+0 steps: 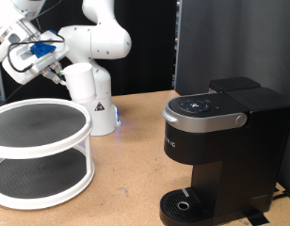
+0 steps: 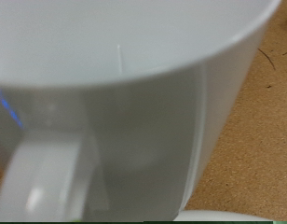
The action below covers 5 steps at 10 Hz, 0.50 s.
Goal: Make a cup of coffee with the keurig machine
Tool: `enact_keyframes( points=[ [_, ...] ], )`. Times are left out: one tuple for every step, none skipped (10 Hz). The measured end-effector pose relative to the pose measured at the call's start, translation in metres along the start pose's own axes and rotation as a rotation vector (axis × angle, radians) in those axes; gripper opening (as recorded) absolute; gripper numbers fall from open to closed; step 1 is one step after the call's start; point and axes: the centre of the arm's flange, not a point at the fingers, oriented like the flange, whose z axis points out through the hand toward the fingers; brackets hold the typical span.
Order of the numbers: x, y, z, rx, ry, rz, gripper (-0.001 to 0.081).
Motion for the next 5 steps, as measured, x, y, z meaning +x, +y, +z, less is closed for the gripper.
enact_keyframes(
  points=[
    [0.01, -0.002, 0.006, -0.012, 0.029, 0.01, 0.0069],
    [0.021, -0.004, 0.013, -0.013, 0.058, 0.011, 0.0069],
    [0.031, -0.007, 0.021, -0.007, 0.08, -0.007, 0.0069],
    [0.039, -0.01, 0.029, -0.006, 0.089, -0.03, 0.0069],
    [0.045, -0.012, 0.037, -0.014, 0.09, -0.042, 0.0069]
  ],
)
